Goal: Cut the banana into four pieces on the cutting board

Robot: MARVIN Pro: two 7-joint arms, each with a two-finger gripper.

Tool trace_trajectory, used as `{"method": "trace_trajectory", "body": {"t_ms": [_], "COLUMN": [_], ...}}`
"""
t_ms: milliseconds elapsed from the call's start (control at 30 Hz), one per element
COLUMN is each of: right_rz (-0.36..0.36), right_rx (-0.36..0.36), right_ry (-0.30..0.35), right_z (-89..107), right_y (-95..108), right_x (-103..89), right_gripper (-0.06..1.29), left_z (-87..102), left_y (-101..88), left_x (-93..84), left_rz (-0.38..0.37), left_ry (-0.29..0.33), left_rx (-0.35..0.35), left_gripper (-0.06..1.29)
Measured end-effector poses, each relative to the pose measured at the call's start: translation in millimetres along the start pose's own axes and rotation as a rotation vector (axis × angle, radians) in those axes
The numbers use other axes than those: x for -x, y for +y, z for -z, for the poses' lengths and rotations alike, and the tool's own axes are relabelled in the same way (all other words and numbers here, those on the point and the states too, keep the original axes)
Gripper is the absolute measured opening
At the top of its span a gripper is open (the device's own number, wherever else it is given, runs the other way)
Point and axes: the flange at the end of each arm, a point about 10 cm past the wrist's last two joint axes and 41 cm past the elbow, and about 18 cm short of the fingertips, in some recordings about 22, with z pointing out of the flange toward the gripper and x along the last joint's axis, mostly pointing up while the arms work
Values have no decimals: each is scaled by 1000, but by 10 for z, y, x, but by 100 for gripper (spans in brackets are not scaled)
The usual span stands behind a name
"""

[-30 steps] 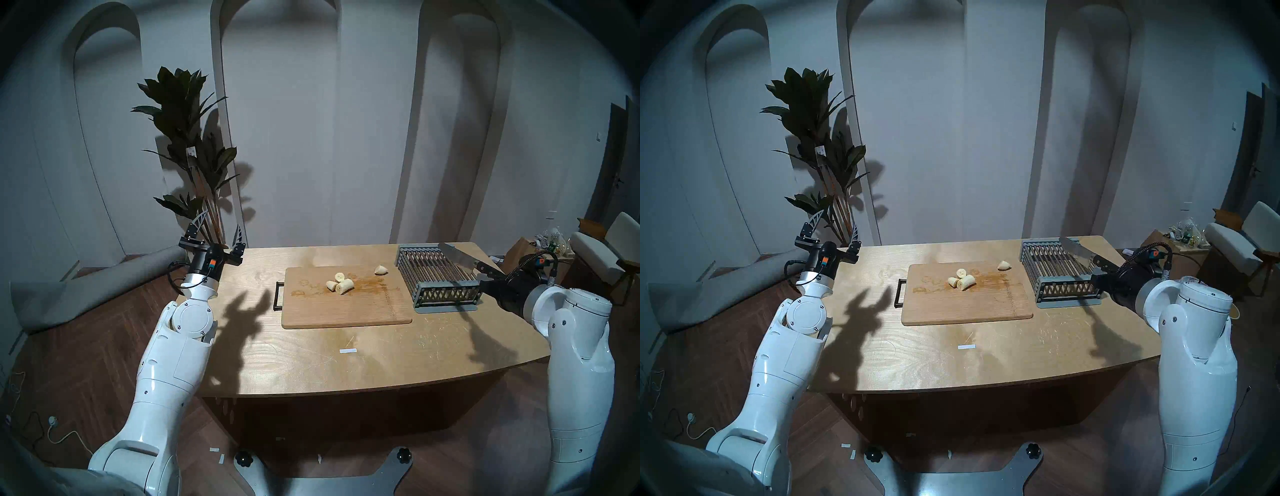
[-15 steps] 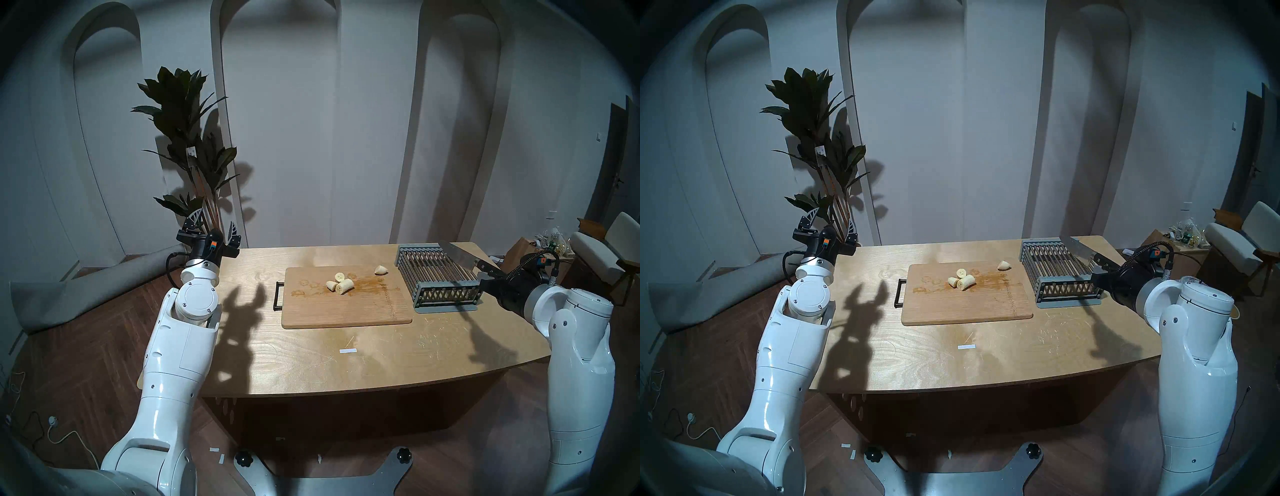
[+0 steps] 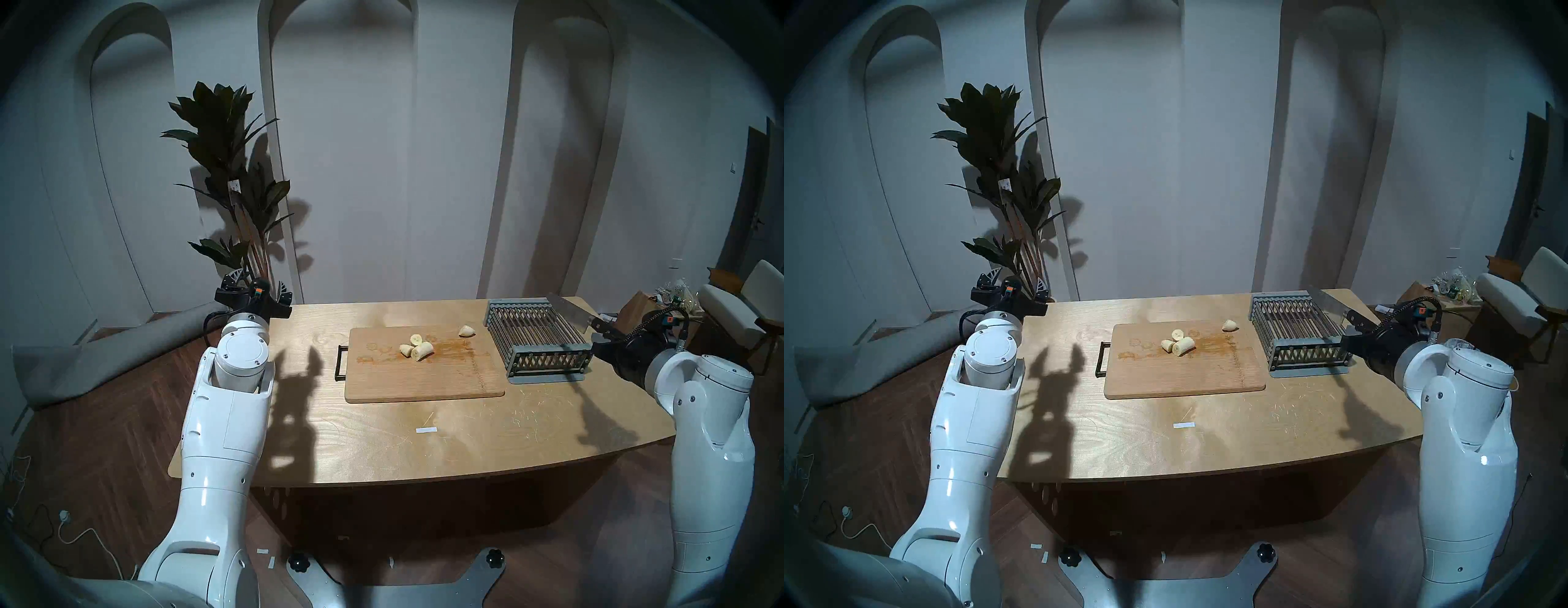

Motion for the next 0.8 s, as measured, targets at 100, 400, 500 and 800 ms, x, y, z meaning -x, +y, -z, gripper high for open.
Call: {"method": "trace_trajectory", "body": {"t_ms": [100, 400, 500, 800], "right_rz": [-20, -125, -149, -162], "right_rx": [-8, -3, 10, 22], "right_ry": [-11, -53, -65, -112], "right_z": [4, -123, -184, -403], "right_y": [4, 154, 219, 277], "right_x": [11, 108, 141, 195], "right_gripper": [30, 30, 30, 30], "left_z": [1, 0, 0, -2], "left_y": [5, 11, 9, -6], "left_x": [-6, -21, -25, -30], "left_rz": [6, 11, 9, 0], "left_ry": [-5, -7, -5, -2], "left_rx": [4, 8, 5, -3], "left_gripper": [124, 124, 124, 124]}}
